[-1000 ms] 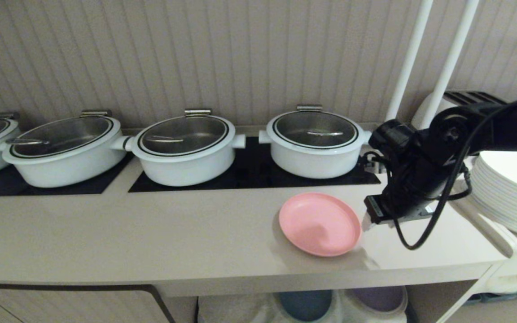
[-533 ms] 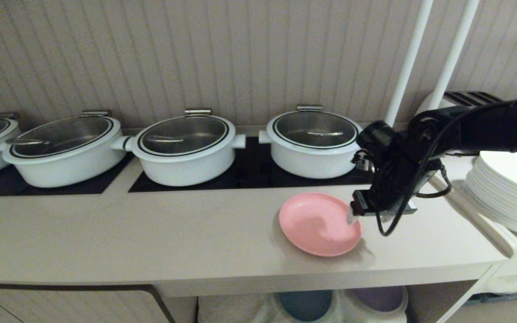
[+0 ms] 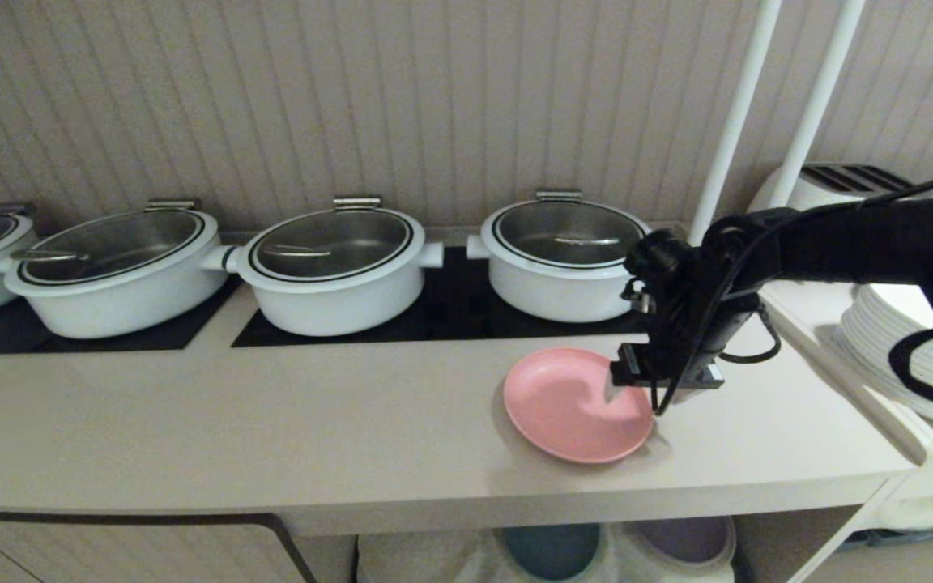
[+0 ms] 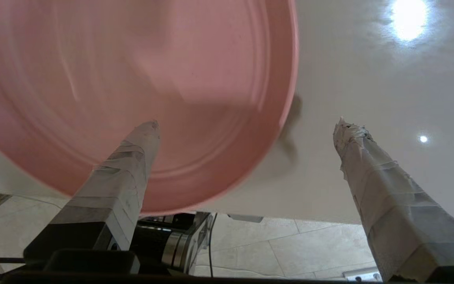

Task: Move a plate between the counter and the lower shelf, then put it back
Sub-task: Pick up the plate

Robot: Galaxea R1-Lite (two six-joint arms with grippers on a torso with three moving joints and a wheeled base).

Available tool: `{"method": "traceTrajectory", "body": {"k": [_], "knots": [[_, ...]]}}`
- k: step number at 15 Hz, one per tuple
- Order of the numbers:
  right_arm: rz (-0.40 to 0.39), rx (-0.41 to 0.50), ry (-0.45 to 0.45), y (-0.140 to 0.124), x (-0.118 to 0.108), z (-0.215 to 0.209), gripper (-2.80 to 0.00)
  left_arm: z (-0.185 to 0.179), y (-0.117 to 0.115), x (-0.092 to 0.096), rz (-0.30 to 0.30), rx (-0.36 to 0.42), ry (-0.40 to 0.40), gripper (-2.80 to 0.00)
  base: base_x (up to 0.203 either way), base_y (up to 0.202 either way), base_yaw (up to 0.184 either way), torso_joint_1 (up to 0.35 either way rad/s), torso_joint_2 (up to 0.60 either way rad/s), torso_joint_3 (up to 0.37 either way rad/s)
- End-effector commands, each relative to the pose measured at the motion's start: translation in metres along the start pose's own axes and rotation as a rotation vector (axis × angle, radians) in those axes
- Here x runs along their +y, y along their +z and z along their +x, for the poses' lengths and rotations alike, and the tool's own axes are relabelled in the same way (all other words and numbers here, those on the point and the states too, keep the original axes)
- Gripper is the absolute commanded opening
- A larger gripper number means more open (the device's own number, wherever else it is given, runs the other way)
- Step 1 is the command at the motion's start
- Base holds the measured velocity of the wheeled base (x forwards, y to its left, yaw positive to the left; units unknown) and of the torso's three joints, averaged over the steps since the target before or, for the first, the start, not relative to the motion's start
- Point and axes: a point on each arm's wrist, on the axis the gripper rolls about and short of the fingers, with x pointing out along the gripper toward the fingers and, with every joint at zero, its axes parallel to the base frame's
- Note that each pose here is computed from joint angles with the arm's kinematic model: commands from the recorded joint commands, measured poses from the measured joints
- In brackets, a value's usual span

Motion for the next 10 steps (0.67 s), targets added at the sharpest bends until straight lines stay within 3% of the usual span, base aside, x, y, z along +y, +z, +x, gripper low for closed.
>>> {"method": "traceTrajectory", "body": {"k": [1, 10], "knots": [[0.001, 0.021, -0.007, 0.0, 0.0, 0.008, 0.0, 0.0, 0.0, 0.0, 0.0, 0.0, 0.0, -2.8, 0.0, 0.0, 0.0, 0.0, 0.0, 0.0], [0.006, 0.031, -0.01, 0.006, 0.002, 0.023, 0.0, 0.0, 0.0, 0.0, 0.0, 0.0, 0.0, -2.8, 0.0, 0.0, 0.0, 0.0, 0.0, 0.0]]}}
